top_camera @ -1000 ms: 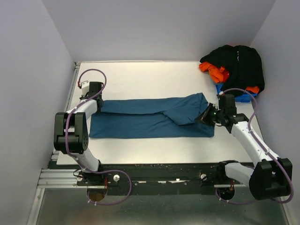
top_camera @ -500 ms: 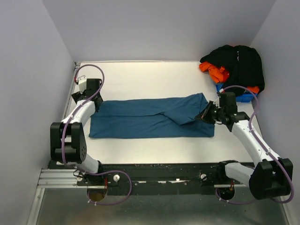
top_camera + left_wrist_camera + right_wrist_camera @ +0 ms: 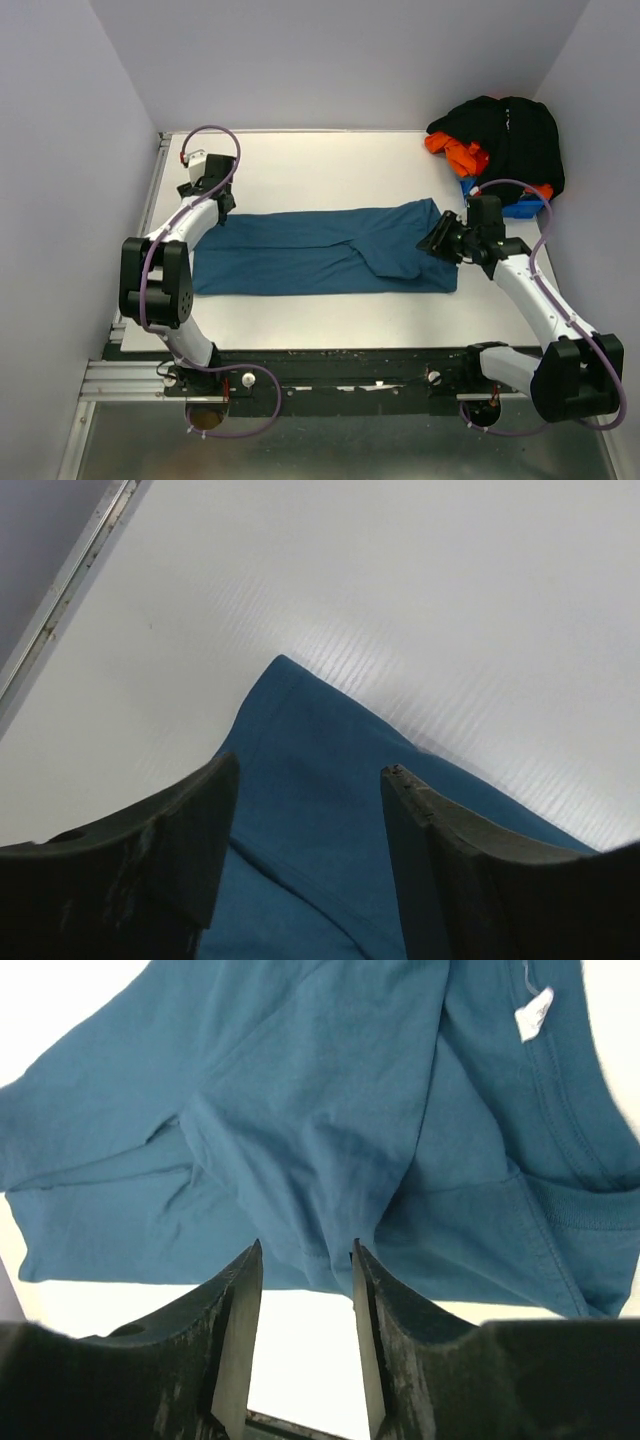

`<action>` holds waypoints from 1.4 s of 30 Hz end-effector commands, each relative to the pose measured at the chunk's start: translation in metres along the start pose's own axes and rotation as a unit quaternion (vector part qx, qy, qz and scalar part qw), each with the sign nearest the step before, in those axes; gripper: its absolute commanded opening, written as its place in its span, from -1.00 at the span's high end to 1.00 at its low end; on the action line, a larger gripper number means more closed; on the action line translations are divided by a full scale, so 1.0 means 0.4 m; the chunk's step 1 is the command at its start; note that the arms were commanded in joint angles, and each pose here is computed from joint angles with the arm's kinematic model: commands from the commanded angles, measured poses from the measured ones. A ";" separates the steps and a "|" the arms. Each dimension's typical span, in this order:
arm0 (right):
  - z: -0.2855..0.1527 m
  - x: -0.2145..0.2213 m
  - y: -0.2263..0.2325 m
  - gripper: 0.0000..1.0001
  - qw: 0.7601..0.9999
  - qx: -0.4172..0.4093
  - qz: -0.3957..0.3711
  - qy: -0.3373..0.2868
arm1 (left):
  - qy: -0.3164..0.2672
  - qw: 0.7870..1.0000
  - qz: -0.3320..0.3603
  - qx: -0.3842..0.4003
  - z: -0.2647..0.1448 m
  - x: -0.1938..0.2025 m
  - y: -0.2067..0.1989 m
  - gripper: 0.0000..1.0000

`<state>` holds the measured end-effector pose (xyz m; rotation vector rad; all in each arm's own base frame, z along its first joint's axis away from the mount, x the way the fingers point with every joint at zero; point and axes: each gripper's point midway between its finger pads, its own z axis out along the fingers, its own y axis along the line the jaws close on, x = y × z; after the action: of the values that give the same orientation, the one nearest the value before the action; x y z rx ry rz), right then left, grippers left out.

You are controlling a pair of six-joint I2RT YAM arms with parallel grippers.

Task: Fold and stack the t-shirts
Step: Fold the other side of the tshirt into a rectangle

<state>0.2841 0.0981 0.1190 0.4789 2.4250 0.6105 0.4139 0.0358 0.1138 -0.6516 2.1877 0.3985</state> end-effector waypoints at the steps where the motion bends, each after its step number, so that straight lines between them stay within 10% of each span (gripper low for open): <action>1: 0.010 -0.081 0.011 0.06 0.998 0.006 -0.010 -0.054 | 0.006 1.000 -0.019 -0.011 0.021 -0.015 -0.013 -0.37; 20: 0.193 -0.344 -0.064 0.18 0.975 0.189 0.022 -0.117 | 0.074 0.994 -0.081 -0.001 0.188 0.039 0.027 -0.09; 34: 0.330 -0.294 -0.148 0.23 0.967 0.251 0.019 -0.033 | 0.066 0.994 -0.085 -0.010 0.191 0.022 0.039 -0.09; 42: 0.305 -0.276 -0.174 0.92 0.959 0.278 0.034 -0.032 | 0.061 0.994 -0.086 -0.010 0.184 0.018 0.044 -0.09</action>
<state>0.4378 0.0432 0.0375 0.7383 2.5321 0.0073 0.4381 0.0810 0.0520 -0.8780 2.2649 0.3236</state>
